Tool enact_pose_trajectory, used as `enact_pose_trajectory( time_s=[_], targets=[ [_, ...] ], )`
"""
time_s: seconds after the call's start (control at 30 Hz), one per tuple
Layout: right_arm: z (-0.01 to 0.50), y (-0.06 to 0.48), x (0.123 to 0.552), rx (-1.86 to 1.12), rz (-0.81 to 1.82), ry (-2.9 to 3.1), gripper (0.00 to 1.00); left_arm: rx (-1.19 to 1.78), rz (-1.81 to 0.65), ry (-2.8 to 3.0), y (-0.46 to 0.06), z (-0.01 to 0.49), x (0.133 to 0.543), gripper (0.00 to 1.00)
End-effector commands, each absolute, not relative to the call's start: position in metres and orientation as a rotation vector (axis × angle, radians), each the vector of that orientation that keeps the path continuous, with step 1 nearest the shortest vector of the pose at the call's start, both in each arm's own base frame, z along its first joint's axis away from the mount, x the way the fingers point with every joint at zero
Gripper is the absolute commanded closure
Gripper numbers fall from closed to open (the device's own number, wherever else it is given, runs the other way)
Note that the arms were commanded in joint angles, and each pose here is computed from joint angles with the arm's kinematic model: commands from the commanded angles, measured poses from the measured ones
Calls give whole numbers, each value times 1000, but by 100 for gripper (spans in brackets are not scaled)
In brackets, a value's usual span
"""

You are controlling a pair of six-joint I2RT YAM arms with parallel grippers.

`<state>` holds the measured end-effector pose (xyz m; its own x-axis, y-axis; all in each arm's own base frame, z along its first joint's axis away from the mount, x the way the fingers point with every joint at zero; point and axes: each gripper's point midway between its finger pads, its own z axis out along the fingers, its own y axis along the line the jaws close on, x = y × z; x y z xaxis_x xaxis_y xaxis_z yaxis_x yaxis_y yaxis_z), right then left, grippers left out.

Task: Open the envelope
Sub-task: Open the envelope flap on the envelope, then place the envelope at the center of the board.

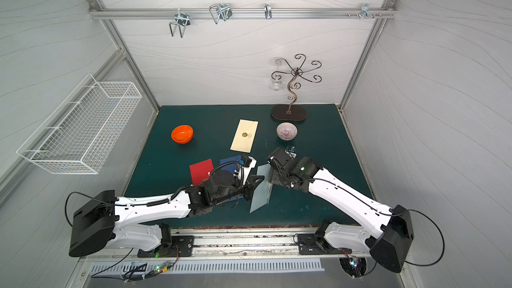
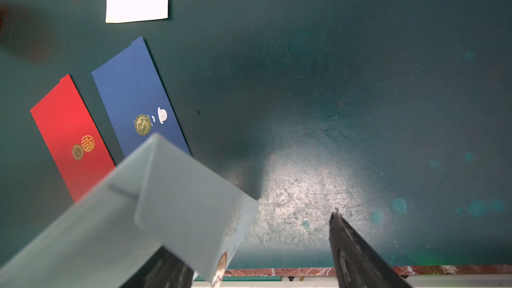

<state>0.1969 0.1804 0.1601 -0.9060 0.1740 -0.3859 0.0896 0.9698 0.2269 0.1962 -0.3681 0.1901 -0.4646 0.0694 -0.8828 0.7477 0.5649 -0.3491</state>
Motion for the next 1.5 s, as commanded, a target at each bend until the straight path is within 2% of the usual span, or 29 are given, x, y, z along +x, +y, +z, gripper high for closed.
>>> enact_pose_trajectory(
  time_s=[0.0, 0.17, 0.43, 0.53, 0.6, 0.73, 0.87, 1.0, 1.23, 1.37, 1.47],
  targets=[
    [159, 172, 196, 205, 257, 2698, 24, 650, -1031, 1794, -378, 222, 194, 100],
    [153, 154, 199, 261, 218, 2701, 22, 601, -1039, 1819, -374, 221, 195, 100],
    [159, 156, 202, 216, 387, 2649, 17, 537, -1051, 1825, -367, 226, 198, 100],
    [174, 165, 201, 117, 478, 2596, 10, 480, -1051, 1840, -360, 230, 202, 100],
    [189, 175, 200, 9, 573, 2536, 6, 371, -1092, 1882, -350, 232, 212, 100],
    [226, 188, 190, -152, 778, 2347, 1, 22, -1344, 1931, -319, 241, 244, 100],
    [243, 187, 181, -205, 872, 2211, 1, -267, -1544, 1840, -288, 254, 267, 100],
    [243, 194, 172, -278, 924, 2216, 6, -404, -1641, 1742, -269, 266, 274, 100],
    [240, 221, 164, -398, 1035, 2254, 11, -327, -1675, 1746, -274, 282, 266, 100],
    [233, 220, 169, -391, 960, 2289, 11, -257, -1751, 1730, -282, 295, 257, 100],
    [228, 223, 170, -398, 962, 2299, 15, -202, -1794, 1729, -288, 301, 252, 100]
  ],
)
